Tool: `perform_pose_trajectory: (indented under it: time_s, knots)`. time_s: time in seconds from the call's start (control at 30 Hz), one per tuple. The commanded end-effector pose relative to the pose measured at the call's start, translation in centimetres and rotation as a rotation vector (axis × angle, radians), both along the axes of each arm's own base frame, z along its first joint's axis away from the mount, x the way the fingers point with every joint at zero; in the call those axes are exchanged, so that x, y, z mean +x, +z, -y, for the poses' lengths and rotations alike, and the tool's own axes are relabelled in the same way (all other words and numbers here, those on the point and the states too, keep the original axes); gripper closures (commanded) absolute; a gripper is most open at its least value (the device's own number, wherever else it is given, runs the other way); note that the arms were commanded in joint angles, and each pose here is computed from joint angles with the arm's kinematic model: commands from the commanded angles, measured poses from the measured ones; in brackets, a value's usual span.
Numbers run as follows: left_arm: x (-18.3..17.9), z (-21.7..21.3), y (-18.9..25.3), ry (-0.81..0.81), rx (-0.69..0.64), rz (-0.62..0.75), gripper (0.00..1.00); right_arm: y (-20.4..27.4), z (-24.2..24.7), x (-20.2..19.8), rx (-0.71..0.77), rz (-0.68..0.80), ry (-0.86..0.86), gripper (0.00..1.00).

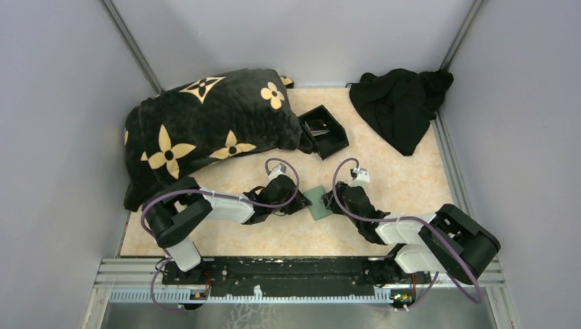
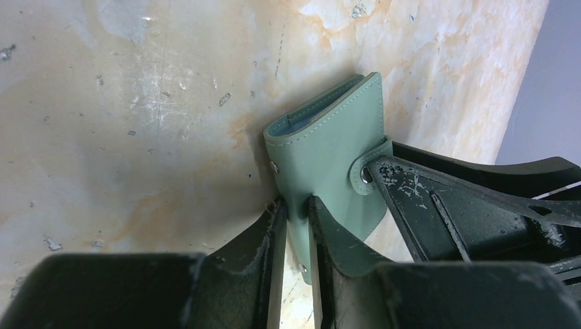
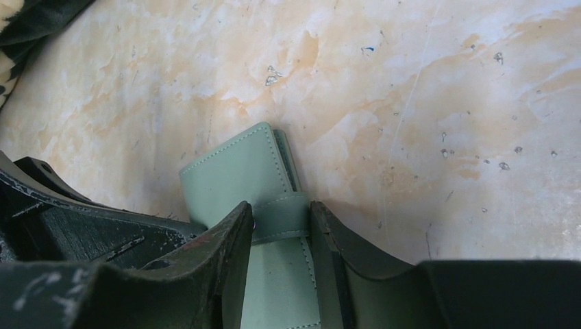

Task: Put the credit cards into the card holder
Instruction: Close the card holder at the center of the board.

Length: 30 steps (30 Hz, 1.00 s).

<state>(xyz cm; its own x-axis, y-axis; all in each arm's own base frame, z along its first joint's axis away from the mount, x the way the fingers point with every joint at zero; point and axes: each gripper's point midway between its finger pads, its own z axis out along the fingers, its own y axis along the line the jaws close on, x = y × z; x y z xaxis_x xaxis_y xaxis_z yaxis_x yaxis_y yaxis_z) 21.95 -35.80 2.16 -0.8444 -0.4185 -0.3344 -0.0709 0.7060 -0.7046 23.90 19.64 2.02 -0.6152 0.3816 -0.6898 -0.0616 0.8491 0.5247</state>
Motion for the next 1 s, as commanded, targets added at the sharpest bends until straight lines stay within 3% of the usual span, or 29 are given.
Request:
perform_pose_trajectory:
  time_s: [0.0,0.97]
  knots:
    - [-3.1,-3.5,-6.2,-0.035,0.209,-0.140,0.75,-7.6,3.1,-7.8,-0.205,-0.319,0.107,0.63]
    - [-3.4,-2.7,-7.6,-0.025,0.222,-0.224,0.81,-8.9,3.5,-9.6,-0.383,-0.283,0.050,0.67]
